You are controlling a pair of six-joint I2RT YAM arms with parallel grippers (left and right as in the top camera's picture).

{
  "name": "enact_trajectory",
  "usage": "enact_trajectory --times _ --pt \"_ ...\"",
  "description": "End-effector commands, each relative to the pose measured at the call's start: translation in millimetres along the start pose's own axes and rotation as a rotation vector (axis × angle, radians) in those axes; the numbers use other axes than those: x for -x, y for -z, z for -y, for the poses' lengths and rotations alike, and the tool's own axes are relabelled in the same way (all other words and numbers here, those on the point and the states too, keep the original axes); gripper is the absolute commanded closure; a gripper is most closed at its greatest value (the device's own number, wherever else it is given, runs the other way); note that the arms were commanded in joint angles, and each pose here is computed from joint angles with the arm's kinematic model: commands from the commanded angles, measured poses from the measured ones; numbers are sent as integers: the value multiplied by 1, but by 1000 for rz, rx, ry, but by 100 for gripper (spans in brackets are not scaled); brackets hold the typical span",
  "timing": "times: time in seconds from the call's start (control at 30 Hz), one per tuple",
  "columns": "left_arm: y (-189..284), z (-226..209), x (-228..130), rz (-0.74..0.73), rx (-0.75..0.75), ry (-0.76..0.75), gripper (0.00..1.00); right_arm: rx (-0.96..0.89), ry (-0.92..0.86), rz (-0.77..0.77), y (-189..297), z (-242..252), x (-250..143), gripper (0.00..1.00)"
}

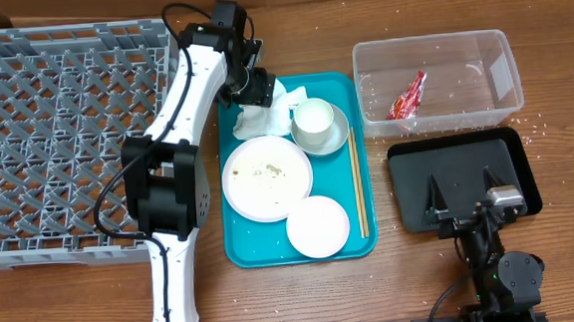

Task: Sort waste into correct bins and load items into the dishwasher
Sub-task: 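Move the left gripper back to the tray and grasp the white tissue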

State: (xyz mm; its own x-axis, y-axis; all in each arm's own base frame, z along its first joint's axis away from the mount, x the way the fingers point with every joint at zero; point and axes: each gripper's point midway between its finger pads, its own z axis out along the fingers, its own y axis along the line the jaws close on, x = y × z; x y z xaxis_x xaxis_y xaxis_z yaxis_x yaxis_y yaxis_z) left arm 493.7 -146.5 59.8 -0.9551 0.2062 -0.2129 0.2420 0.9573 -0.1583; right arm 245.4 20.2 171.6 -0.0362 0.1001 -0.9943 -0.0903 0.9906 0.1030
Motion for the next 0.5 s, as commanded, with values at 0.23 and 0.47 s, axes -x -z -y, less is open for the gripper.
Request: enact_trajectory --times 0.23,0.47 --pt "-26 15 -8 -47 -14 44 30 1 3 3 0 0 -2 0" --pt "-40 25 -19 -97 -11 45 35 1 3 3 0 0 -2 0"
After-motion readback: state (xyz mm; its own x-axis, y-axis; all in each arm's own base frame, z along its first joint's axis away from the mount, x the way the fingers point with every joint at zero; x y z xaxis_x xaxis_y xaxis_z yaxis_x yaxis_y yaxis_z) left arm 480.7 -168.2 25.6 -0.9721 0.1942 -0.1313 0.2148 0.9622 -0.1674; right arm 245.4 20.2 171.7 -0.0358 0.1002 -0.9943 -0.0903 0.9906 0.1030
